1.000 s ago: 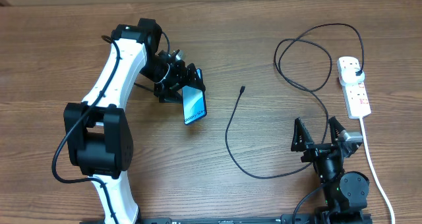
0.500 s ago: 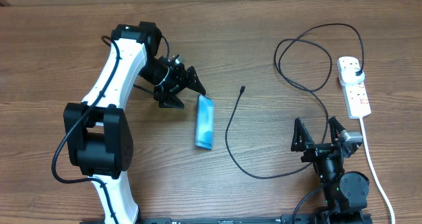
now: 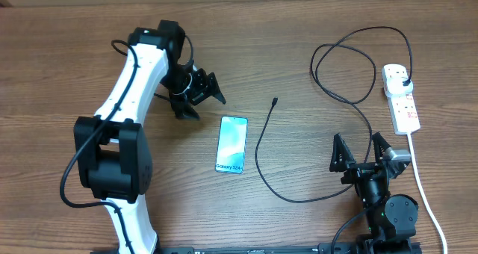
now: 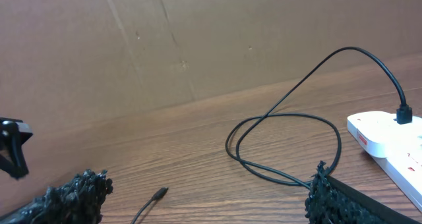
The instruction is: Plug charger to phone and switch on socket
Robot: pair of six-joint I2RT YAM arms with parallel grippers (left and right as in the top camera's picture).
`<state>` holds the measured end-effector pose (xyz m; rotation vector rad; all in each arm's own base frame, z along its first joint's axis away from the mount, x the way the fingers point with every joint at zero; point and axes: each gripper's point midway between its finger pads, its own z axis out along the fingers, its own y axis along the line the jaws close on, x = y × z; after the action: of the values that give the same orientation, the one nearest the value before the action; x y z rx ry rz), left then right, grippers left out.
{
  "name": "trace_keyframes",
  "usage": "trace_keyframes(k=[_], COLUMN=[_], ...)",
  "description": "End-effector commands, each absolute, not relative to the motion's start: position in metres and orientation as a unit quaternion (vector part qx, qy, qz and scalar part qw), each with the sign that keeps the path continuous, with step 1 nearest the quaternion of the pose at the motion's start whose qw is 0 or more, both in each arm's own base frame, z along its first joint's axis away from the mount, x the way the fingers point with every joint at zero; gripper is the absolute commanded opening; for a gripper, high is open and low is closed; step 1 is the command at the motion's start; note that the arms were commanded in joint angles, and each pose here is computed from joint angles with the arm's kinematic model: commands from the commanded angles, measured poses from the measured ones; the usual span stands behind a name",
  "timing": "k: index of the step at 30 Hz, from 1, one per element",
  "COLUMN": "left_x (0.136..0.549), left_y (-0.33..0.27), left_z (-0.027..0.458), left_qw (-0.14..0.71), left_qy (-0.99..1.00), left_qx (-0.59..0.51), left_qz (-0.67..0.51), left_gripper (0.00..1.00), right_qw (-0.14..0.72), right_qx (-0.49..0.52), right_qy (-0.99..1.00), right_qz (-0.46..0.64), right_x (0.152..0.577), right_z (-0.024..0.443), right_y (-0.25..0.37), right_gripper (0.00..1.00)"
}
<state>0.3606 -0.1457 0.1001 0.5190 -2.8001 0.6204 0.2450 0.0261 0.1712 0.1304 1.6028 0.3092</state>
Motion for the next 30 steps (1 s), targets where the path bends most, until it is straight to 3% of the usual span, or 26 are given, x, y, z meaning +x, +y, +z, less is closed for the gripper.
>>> trace_keyframes(k=[1,6,11,20,30], left_x=[0.369,0.369,0.365,0.342,0.323], left_y=[-0.135,-0.149,-0.169,-0.198,-0.188], left_z=[0.094,0.090,0.091,0.069,0.027], left_qw=[0.056,0.002,-0.050,-0.038,-0.015], left_qy=[-0.974,-0.990,-0.995,-0.997,-0.996], left_qx=[0.194,0.138,0.073,-0.041,-0.054], left_qz=[0.099,0.015,-0.053,-0.057,-0.066], left_gripper=[0.83,0.85,0.96,0.95,0.91], right_qw=[0.685,0.685,0.685,0.685,0.685], right_qx=[0.061,0.061,0.061,0.061,0.061], right_qy=[0.712,0.712,0.712,0.712,0.712], right_qz=[0.138,0.138,0.138,0.138,0.138], right_x=[0.245,0.245,0.245,0.245,0.245], right_z=[0.170,0.170,0.170,0.170,0.170], right_y=[0.025,0.025,0.025,0.025,0.025], right_gripper=[1.00,1.00,1.00,1.00,1.00])
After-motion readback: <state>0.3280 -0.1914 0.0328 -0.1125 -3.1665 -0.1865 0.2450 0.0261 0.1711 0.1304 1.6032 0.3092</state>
